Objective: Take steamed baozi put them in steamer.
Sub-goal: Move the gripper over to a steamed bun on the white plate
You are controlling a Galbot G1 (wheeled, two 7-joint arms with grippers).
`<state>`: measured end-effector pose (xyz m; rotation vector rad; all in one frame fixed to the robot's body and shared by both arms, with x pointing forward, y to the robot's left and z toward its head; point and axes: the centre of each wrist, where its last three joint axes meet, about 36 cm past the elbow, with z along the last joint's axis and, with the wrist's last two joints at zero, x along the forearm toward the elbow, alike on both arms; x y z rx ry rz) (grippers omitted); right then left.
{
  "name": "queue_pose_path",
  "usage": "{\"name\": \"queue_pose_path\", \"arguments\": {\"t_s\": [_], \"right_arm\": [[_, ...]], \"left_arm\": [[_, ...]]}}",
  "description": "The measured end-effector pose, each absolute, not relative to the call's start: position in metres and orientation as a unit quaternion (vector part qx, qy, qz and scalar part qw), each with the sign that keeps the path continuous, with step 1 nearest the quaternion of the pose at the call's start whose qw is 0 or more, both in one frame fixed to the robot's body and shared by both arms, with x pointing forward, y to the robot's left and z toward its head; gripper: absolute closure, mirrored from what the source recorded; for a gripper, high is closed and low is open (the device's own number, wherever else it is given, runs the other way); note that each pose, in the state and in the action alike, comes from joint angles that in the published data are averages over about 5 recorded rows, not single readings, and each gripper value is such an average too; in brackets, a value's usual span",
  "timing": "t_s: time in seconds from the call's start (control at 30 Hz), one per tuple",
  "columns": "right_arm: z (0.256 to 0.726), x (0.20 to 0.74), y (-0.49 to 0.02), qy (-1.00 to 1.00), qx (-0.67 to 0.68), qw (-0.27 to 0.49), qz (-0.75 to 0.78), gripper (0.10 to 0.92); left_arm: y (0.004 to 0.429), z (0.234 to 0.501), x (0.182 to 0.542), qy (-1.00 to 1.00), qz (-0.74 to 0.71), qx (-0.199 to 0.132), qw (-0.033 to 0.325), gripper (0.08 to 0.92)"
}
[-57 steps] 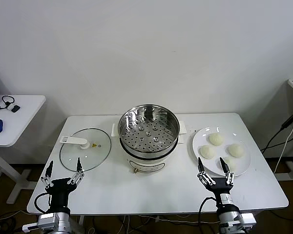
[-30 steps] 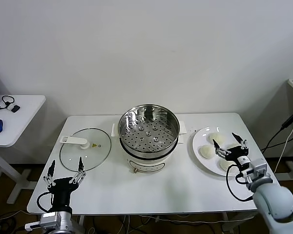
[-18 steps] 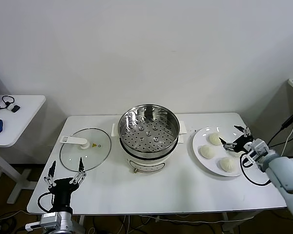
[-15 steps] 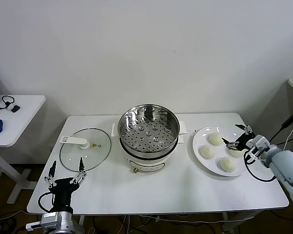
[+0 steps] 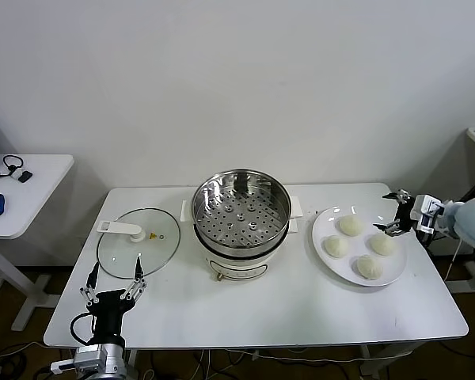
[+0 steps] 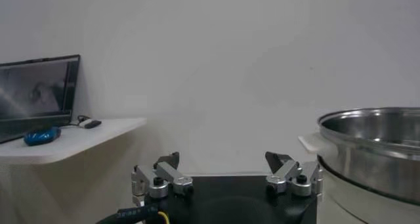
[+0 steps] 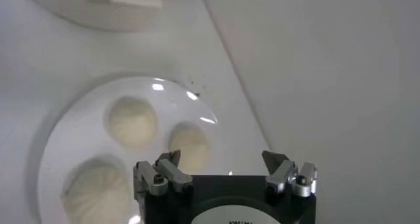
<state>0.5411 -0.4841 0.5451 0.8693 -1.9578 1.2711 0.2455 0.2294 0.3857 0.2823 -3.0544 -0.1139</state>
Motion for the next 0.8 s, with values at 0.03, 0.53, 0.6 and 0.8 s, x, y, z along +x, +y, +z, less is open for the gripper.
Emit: {"name": "queue_pose_path", "arguments": {"t_s": [0.03, 0.53, 0.6, 0.8], "right_arm": [[0.544, 0.546, -0.484, -0.738, 0.338, 0.323, 0.486, 0.2], [0.533, 0.629, -0.474, -0.636, 0.443, 0.358, 0.521, 0.2], [0.532, 0.64, -0.473, -0.623, 0.45, 0.363, 0.527, 0.2], [0.527, 0.67, -0.468, -0.591, 0.465, 0.381, 0.538, 0.2]], "left_arm": [[0.229, 0.385, 0.246, -0.994, -0.037, 0.092, 0.036, 0.177], [0.233, 0.38, 0.245, -0.994, -0.038, 0.097, 0.036, 0.177], [0.233, 0.379, 0.245, -0.994, -0.038, 0.097, 0.036, 0.177], [0.234, 0.377, 0.245, -0.994, -0.037, 0.099, 0.038, 0.177]]}}
